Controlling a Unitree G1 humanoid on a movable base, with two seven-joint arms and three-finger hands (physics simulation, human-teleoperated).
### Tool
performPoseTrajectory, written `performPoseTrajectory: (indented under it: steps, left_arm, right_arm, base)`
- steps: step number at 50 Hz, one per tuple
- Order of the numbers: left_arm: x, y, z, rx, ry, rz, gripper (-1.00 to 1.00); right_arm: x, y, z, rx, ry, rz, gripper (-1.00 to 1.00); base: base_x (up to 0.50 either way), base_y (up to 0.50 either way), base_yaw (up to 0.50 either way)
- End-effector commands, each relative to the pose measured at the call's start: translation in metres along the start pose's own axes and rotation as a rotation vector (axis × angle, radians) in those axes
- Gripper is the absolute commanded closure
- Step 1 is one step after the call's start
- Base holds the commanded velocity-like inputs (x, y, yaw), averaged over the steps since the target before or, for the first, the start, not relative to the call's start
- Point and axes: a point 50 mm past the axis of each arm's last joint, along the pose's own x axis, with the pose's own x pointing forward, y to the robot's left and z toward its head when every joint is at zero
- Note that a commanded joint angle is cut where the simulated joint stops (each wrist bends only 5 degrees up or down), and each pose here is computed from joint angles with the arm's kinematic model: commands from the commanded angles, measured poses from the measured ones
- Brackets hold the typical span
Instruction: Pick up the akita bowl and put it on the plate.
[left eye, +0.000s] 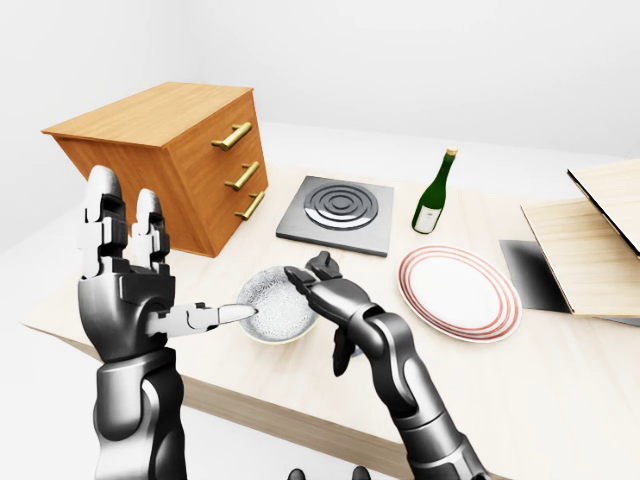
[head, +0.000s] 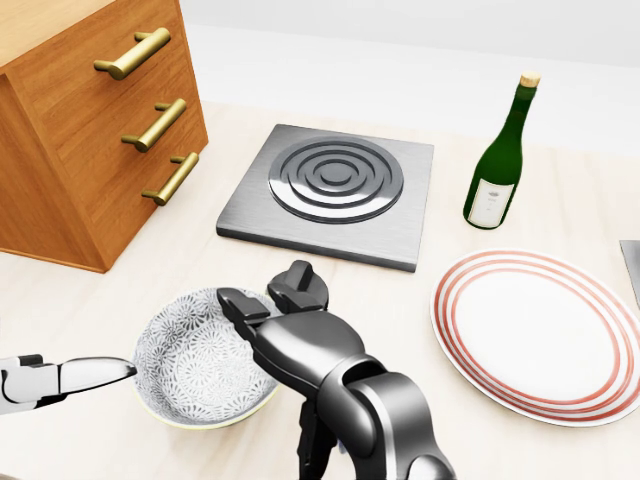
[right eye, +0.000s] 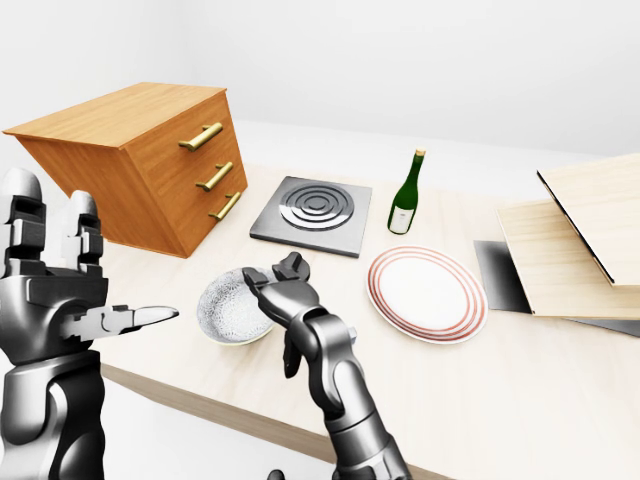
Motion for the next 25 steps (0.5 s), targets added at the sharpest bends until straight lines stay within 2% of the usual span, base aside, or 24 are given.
performPoseTrajectory:
  steps: [1, 10, 15, 18, 25]
  left_arm:
    - [0.0, 0.0, 0.0, 0.0, 0.002, 0.0, -1.0]
    - [0.0, 0.0, 0.001, -0.003, -0.002, 0.0, -1.0]
    - [0.0, 0.0, 0.001, -0.002, -0.004, 0.0, -1.0]
    - [0.0, 0.001, 0.001, -0.004, -0.006, 0.002, -1.0]
    - [-0.001, 0.001, 0.005, -0.008, -0.019, 0.002, -1.0]
  right_arm:
    - [0.002, 0.002, -0.014, -0.018, 0.058, 0.021, -1.0]
    - [0.006, 0.006, -0.016, -0.033, 0.071, 0.048, -1.0]
    - [0.011, 0.005, -0.015, -0.127, 0.038, 0.068, -1.0]
    - [0.012, 0.002, -0.012, -0.142, 0.03, 0.055, -1.0]
    - [0.013, 0.004, -0.009, -0.135, 0.001, 0.064, -1.0]
  base:
    - [0.0, 0.0, 0.0]
    - [0.0, 0.0, 0.0]
    - [0.0, 0.0, 0.0]
    - [0.0, 0.0, 0.0]
    - [0.0, 0.0, 0.0]
